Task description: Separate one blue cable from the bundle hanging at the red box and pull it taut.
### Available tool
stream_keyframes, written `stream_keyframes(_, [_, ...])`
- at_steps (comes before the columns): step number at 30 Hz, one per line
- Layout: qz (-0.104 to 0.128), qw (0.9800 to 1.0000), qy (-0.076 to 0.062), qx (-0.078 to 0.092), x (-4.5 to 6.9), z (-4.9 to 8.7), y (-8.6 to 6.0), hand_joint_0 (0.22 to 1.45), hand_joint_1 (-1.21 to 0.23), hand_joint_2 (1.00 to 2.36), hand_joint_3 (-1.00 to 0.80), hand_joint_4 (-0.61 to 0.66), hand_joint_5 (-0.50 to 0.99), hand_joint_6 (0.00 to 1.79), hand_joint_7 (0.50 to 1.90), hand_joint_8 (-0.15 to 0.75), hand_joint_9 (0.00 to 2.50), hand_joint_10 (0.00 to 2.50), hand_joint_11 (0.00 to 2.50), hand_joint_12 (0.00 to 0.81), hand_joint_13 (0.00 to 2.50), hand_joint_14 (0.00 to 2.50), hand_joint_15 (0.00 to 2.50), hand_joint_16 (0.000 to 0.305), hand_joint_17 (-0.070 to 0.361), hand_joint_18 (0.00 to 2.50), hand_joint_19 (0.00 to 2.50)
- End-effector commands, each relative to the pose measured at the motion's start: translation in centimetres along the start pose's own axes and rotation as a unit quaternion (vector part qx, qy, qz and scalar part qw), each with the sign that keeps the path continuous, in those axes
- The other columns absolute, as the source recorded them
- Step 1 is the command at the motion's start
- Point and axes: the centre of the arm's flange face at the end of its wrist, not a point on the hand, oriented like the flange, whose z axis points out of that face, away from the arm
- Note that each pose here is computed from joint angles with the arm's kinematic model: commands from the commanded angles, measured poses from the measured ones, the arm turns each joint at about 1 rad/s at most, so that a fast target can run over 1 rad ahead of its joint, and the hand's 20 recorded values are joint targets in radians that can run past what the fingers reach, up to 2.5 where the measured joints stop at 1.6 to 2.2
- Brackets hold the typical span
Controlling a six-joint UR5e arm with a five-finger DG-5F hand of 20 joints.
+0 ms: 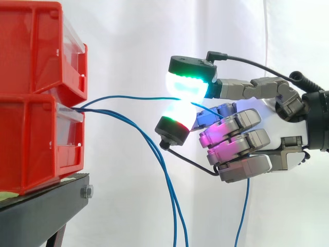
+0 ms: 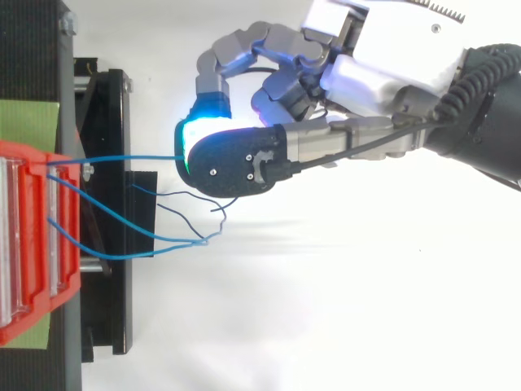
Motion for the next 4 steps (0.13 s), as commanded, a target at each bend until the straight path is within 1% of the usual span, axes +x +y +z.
stream_keyframes(1, [0.0, 1.0, -0.001, 0.0, -0.03, 0.01, 0.01, 0.64, -0.75, 1.01, -0.04, 0.06, -0.12, 0.95, 1.22, 0.376, 1.02, 1.68, 1.12, 0.369, 1.05, 2.47, 1.13, 0.051, 0.116, 1.44, 1.51])
stream_keyframes(4, [0.0, 1.0, -0.001, 0.0, -0.03, 0.01, 0.01, 0.64, -0.75, 1.01, -0.03, 0.06, -0.12, 0.95, 1.22, 0.375, 1.01, 1.68, 1.12, 0.369, 1.05, 2.48, 1.12, 0.052, 0.116, 1.44, 1.51])
